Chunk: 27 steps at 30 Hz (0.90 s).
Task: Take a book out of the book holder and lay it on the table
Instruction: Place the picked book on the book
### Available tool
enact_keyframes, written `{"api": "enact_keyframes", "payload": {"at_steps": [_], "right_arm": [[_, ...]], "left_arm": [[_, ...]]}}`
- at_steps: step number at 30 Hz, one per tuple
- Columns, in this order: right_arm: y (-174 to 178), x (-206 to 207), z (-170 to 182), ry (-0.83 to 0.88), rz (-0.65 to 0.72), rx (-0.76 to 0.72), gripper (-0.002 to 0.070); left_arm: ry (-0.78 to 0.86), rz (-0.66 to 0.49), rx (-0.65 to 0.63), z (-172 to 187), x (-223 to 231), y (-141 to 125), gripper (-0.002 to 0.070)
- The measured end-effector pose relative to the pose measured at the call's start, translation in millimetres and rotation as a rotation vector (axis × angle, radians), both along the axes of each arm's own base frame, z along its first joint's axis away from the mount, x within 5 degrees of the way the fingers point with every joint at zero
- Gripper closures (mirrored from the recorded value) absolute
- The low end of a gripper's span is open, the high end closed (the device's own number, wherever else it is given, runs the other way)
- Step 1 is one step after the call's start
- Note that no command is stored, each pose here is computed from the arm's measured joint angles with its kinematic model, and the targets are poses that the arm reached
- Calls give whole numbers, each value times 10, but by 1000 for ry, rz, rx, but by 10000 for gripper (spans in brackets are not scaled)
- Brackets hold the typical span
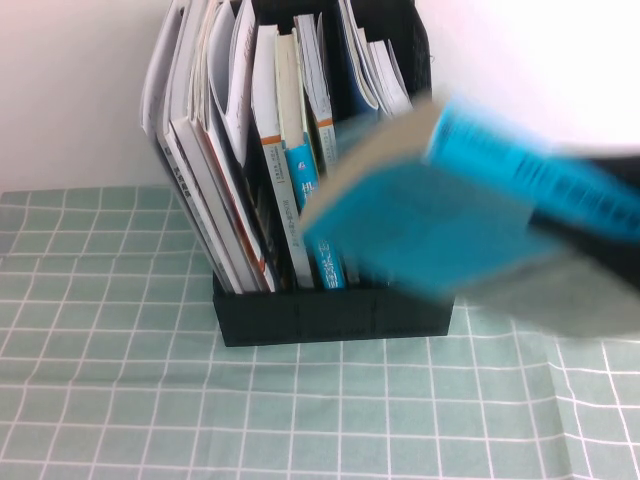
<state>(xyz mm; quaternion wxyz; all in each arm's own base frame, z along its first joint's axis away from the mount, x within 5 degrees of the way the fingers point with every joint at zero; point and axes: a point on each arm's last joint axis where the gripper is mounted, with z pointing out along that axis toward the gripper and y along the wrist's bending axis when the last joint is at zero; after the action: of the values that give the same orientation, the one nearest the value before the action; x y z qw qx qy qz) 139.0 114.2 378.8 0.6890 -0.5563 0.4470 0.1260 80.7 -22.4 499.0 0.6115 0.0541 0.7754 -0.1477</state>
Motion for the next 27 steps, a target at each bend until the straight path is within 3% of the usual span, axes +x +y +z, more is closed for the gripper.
{"api": "enact_keyframes", "payload": {"at_steps": [8,14,21,27], "right_arm": [[251,320,-462,258,106,-137,474],[637,540,-851,227,89,-298,474],[1071,791,-1123,233,126,-406,474],[1216,1044,-1147,189,90,-432,474]], "left_arm": [[-40,-101,-27,-667,-188,83,678],[-91,-168,-94,-1010,-271,86,678],[-123,-195,-116,-1070,-290,74,678],[-120,-200,-139,-1064,-298,72,678]]}}
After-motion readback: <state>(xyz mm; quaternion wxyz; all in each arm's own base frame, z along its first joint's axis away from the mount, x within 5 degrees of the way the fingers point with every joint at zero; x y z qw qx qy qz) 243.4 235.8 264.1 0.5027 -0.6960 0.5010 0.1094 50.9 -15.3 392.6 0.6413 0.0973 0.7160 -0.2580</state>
